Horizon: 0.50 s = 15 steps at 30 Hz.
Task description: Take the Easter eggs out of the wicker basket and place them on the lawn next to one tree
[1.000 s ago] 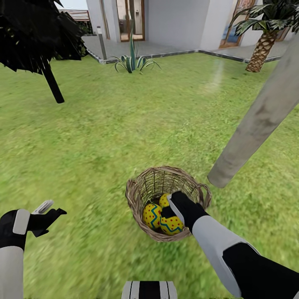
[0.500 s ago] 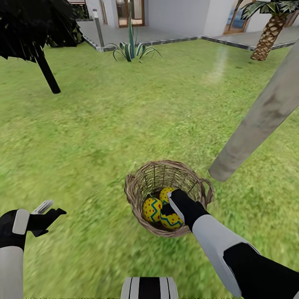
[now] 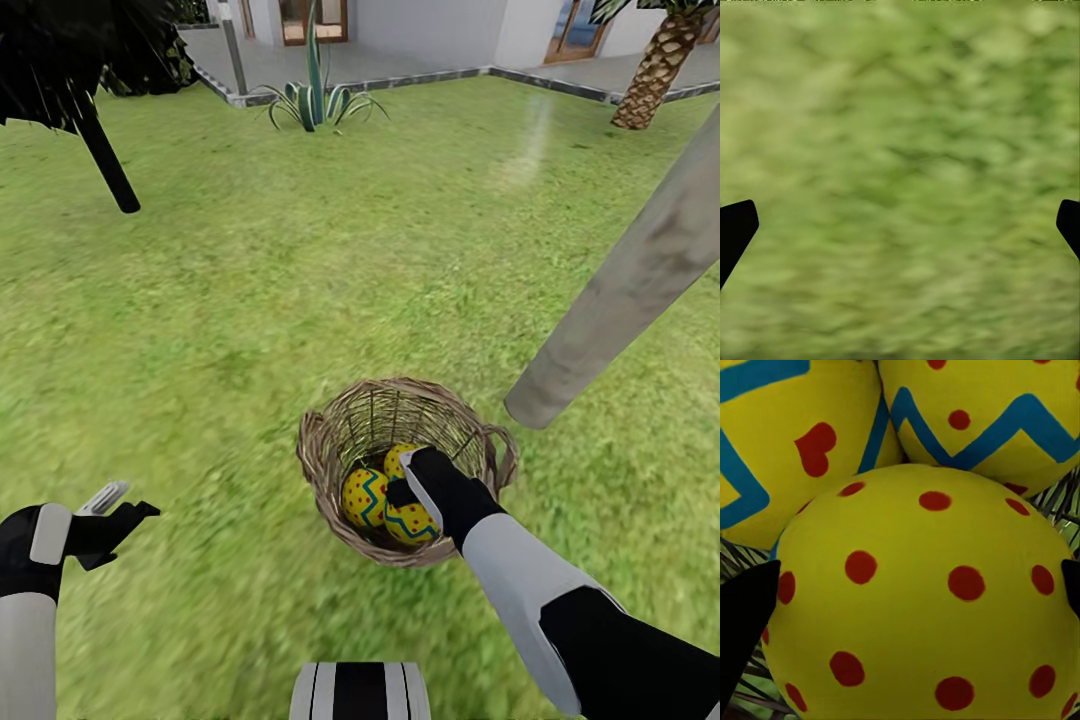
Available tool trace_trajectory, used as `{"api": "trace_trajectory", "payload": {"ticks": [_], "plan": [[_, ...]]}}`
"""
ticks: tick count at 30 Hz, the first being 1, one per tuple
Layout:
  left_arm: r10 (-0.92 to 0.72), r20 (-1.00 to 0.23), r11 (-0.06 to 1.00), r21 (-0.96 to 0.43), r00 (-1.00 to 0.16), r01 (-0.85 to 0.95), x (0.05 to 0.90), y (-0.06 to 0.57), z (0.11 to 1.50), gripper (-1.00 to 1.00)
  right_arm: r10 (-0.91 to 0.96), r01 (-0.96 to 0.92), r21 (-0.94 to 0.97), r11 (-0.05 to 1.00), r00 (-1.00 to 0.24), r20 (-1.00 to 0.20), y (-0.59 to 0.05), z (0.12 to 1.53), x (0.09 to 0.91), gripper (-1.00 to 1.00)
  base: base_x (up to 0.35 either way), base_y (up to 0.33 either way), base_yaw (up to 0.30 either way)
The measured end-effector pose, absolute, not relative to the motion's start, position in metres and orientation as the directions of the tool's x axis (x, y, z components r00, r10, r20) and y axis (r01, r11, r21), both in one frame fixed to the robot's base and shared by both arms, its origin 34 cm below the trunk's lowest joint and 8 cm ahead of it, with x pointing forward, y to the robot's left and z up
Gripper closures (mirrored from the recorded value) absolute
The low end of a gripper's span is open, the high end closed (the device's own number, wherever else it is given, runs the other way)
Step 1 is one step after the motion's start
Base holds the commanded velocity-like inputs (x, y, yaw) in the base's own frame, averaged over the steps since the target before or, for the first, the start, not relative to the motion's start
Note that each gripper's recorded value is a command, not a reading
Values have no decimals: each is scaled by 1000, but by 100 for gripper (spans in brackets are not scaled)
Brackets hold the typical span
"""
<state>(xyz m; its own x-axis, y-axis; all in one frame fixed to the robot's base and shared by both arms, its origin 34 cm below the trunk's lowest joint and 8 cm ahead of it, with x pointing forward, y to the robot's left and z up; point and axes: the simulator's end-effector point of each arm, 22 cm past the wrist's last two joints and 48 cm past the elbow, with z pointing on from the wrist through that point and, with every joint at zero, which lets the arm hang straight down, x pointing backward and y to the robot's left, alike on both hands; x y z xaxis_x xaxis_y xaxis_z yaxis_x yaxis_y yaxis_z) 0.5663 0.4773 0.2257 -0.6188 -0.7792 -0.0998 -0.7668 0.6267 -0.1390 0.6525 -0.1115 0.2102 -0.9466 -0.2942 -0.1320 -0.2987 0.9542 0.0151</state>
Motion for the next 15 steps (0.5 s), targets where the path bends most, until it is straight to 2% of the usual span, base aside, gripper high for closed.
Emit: {"api": "trace_trajectory", "payload": {"ticks": [15], "plan": [[-779, -128, 627, -179, -614, -758, 580, 475, 252, -100, -283, -284, 17, 959, -957, -65, -121, 214, 625, 100, 0, 0, 0]]}}
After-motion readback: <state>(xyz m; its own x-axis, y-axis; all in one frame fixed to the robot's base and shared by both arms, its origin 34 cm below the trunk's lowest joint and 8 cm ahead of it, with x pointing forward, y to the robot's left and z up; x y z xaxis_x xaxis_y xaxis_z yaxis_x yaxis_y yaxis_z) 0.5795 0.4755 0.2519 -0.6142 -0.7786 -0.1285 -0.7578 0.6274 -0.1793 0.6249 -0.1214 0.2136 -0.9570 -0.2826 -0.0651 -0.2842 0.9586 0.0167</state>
